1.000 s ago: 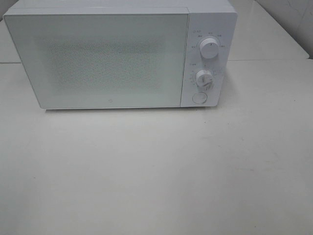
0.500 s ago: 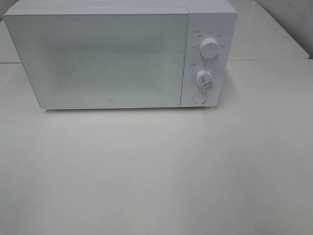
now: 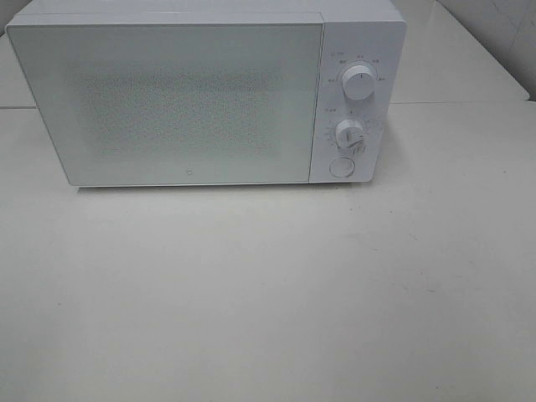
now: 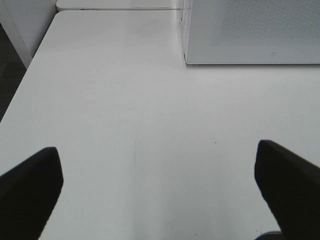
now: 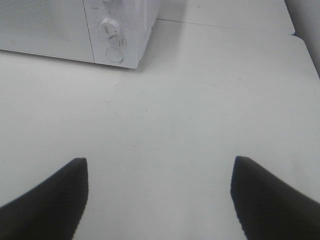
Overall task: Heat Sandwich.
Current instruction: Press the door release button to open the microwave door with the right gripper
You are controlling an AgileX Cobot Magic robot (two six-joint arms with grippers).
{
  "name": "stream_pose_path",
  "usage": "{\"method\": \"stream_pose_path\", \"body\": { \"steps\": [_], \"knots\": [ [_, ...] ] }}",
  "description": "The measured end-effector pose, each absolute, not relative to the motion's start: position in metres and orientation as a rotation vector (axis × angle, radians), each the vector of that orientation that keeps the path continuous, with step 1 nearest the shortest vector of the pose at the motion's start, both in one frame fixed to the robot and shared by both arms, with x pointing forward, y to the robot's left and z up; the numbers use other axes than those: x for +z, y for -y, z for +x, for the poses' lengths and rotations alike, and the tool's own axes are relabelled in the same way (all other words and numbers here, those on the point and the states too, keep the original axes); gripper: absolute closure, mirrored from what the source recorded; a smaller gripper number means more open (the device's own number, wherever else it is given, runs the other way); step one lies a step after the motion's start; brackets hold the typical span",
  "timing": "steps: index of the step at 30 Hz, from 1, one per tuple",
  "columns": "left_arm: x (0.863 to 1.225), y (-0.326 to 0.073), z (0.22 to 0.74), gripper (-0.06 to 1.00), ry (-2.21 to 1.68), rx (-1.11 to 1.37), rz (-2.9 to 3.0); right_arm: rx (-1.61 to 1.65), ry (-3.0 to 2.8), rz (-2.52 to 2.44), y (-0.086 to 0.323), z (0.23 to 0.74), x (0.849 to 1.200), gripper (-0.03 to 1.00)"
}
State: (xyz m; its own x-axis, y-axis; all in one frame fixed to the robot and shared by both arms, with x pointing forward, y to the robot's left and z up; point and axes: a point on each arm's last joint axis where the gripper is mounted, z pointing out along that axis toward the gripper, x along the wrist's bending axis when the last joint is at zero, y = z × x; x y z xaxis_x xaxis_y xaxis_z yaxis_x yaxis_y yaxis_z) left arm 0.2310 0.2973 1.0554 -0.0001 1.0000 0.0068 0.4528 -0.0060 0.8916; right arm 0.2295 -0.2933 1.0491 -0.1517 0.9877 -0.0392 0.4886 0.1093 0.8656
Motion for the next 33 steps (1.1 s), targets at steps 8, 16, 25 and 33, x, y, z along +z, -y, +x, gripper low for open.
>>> {"method": "stream_pose_path", "body": {
  "steps": [8, 16, 25, 33],
  "knots": [
    [1.0554, -0.2973, 0.231, -0.05, -1.545, 0.955, 1.551, 0.969, -1.712, 1.458, 0.2935, 0.2304, 1.0492, 0.2],
    [1.0554, -0.2973, 0.231, -0.05, -1.545, 0.955, 1.551, 0.97, -1.712, 1.459, 0.2935, 0.2304, 1.0492, 0.2],
    [1.0554, -0.2973, 0.231, -0.05, -1.545, 0.955, 1.551, 0.97, -1.712, 1.459, 0.2935, 0.2304, 1.0492, 0.2],
    [1.0554, -0.2973, 0.231, -0.05, -1.545, 0.955, 1.551, 0.982, -1.697, 1.445, 0.2936, 0.2293, 1.0584, 0.2]
  ]
}}
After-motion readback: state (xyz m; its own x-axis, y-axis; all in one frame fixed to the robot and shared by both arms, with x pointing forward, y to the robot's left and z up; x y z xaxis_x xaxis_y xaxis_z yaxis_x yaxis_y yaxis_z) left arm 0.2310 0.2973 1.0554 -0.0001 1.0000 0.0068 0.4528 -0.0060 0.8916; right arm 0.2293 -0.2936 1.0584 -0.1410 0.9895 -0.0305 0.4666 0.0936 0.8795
